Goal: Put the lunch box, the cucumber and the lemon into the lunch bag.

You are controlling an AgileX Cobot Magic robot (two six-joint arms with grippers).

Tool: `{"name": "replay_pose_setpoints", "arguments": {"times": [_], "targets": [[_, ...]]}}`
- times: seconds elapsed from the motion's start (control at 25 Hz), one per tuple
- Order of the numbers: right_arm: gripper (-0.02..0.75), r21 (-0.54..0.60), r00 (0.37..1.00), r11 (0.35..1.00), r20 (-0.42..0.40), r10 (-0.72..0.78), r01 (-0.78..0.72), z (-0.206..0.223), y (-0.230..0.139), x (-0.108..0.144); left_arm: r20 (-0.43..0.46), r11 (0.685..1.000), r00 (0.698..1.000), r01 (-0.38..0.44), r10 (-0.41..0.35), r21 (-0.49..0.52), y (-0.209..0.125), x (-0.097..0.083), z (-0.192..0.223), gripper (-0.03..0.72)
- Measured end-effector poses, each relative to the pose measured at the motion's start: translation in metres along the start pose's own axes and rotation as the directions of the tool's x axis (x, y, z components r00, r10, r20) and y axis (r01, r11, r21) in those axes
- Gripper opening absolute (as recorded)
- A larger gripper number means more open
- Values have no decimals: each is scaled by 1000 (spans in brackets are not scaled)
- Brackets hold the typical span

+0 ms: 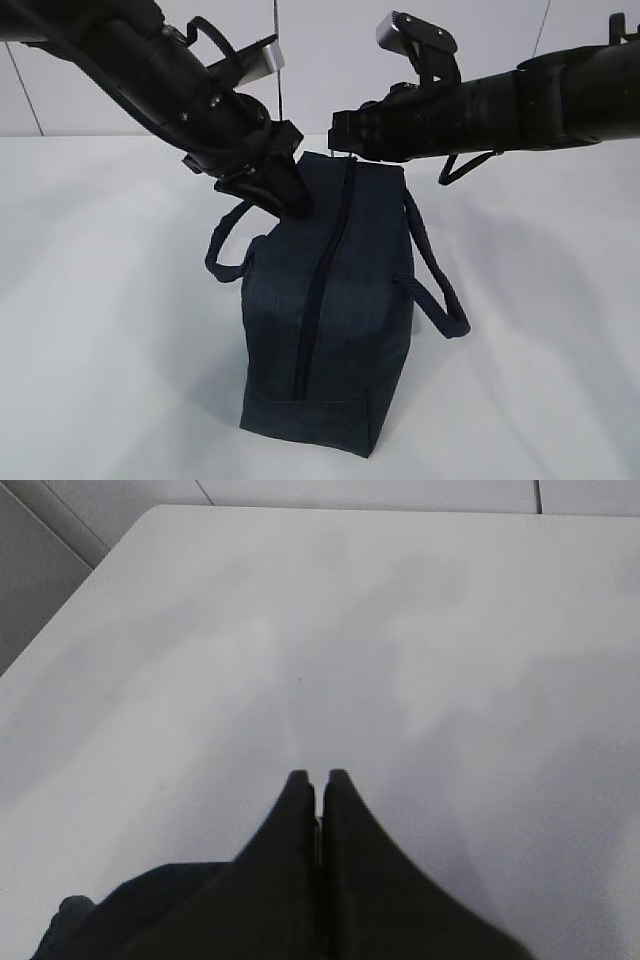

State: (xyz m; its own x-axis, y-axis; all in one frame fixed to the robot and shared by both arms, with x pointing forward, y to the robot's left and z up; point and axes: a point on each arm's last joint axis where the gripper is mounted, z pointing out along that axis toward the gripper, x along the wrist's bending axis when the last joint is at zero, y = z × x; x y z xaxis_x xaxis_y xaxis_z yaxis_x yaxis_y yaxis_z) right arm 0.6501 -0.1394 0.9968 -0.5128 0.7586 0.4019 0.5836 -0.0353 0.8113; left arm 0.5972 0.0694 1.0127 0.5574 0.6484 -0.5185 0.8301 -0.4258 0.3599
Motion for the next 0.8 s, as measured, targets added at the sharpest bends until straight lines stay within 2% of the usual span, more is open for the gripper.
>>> {"name": "replay_pose_setpoints", "arguments": {"times": [0.08,0.16,0.44,0.8], "targets": [[0,0,1000,1000,0,0,0,0,0,0,-1,1000,1000,-4,4,4,0,1,1,45],[0,0,1000,1000,0,0,0,0,0,0,-10,1000,1000,-16,16,12,-1,1,0,11],[0,-1,1000,1000,8,0,0,0,0,-1,-49,998,997,-53,54,36,-3,2,-4,-2],[0,-23,1000,1000,2,-11,11,0,8,1,-59,993,992,-110,112,36,-6,-13,-28,-4]]}}
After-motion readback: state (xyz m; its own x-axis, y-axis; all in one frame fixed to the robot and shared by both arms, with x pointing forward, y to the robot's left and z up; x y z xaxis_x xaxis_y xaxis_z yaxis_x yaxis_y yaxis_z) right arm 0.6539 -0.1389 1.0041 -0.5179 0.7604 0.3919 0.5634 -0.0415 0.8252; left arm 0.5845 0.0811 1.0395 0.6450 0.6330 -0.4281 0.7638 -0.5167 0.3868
